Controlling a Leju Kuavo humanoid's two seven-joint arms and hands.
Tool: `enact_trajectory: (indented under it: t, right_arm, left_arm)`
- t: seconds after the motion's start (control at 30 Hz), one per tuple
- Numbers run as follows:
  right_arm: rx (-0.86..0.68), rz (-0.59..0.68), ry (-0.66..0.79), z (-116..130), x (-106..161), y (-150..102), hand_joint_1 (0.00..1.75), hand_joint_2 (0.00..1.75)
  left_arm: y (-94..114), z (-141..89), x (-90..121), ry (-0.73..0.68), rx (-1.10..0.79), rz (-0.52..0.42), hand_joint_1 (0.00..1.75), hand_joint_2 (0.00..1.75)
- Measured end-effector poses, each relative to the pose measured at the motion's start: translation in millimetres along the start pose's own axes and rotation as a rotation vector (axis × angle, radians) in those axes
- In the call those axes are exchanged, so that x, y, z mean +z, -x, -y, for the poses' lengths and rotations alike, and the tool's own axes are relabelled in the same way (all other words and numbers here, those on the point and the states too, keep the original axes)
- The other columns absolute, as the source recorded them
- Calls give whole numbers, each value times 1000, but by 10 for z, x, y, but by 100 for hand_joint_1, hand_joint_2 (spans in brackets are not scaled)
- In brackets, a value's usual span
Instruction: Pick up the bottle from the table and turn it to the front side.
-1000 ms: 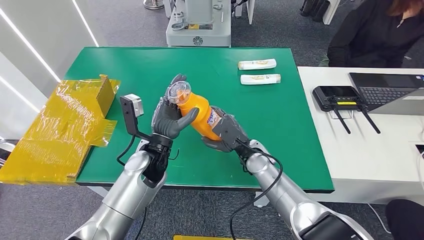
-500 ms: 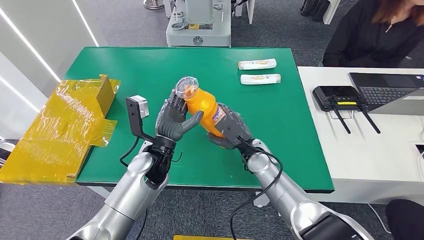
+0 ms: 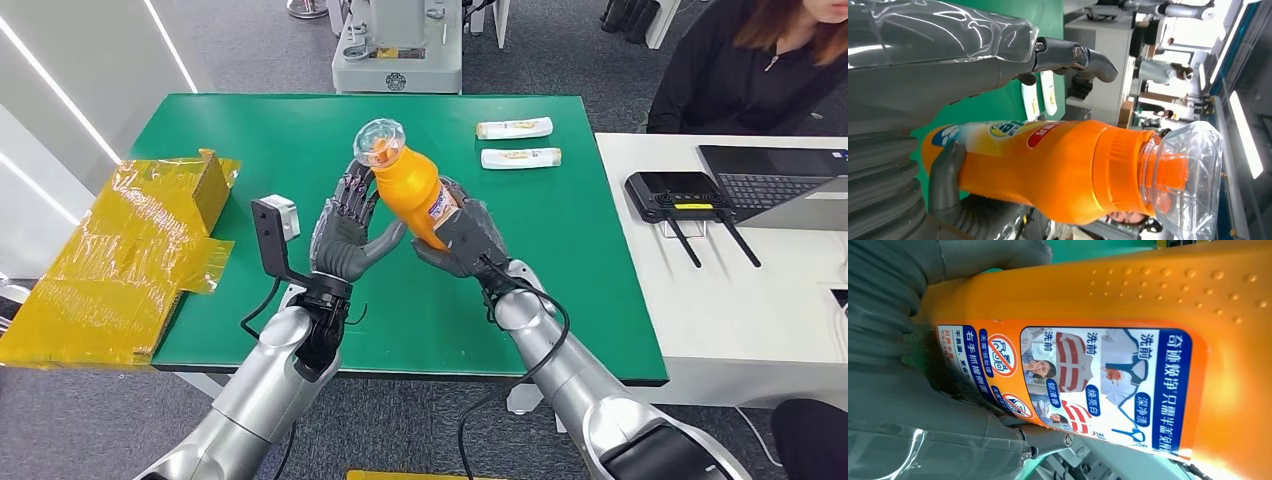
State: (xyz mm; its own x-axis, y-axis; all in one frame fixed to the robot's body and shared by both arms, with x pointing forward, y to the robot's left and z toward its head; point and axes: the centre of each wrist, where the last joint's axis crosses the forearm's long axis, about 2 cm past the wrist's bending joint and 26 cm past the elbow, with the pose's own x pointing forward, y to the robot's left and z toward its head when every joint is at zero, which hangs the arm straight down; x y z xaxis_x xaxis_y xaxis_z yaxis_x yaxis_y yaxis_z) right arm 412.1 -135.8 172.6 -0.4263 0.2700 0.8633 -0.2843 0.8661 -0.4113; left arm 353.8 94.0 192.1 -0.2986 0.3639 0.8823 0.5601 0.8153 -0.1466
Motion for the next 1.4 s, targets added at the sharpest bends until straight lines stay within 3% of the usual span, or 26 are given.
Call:
enact_trajectory:
  t: [0.9,1.4]
  right_arm:
    - [37,-6,-166,-135,-86,-95,175,175]
    - [77,1,-147,-62,-235,-227,175,175]
  left_arm:
    - [-248,82,-291,69,30,48,0,175]
    - [-360,250,-476,73,109,76,0,175]
